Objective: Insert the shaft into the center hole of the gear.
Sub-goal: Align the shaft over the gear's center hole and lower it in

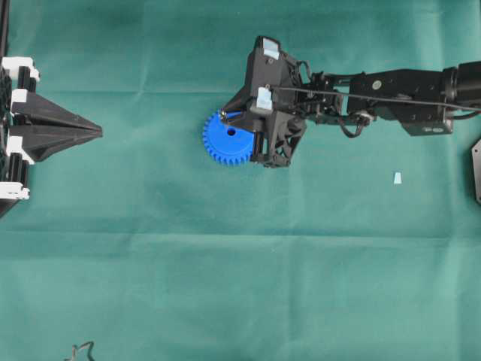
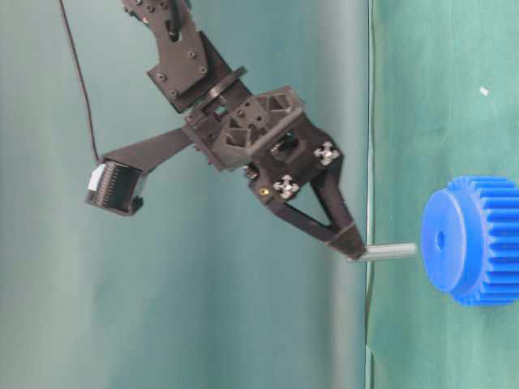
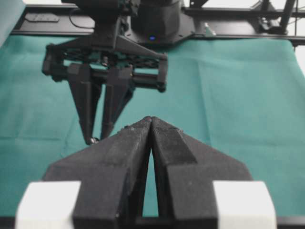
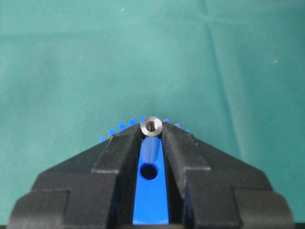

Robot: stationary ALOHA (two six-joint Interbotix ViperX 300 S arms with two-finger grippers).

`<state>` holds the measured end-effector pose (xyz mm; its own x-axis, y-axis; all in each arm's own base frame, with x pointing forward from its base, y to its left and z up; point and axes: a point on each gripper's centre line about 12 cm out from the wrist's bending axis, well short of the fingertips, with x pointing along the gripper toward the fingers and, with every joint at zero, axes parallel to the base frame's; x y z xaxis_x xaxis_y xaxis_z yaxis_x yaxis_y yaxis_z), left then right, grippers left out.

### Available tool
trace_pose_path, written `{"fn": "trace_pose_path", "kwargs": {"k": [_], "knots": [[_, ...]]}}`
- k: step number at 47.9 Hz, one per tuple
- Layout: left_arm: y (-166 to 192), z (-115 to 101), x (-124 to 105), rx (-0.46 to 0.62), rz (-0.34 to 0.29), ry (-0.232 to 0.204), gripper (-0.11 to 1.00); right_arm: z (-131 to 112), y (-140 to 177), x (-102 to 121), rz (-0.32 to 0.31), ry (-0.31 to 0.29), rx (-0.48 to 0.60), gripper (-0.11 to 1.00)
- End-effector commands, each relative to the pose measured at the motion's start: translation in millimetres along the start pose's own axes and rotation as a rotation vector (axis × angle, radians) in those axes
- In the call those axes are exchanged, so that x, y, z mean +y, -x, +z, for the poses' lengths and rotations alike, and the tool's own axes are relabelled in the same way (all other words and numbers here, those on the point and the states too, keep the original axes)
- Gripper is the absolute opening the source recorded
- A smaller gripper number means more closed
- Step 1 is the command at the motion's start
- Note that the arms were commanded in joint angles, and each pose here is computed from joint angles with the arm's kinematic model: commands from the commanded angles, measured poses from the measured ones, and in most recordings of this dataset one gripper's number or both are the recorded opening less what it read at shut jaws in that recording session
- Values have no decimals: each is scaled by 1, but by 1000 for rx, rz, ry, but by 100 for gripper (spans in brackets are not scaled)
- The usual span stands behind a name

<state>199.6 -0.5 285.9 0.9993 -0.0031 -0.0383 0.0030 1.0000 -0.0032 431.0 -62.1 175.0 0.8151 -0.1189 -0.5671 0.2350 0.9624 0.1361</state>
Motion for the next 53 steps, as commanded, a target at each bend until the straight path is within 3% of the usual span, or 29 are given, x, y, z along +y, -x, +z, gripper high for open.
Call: {"fn": "trace_pose_path", "kwargs": {"k": [1,13,30,53], "knots": [[-2,9,0,-21,-2,-5,0,0,-1,1,3,-18,-12,17],[-2,10,0,-20,-2,-5,0,-23,-16,-2,-9,-43,41,17],[-2,9,0,-18,-2,-3,0,-10,-6,-2,-6,-37,2,17],[-2,9,0,-17,-2,-5,0,-33,-22,-3,-14,-36,85,17]]}}
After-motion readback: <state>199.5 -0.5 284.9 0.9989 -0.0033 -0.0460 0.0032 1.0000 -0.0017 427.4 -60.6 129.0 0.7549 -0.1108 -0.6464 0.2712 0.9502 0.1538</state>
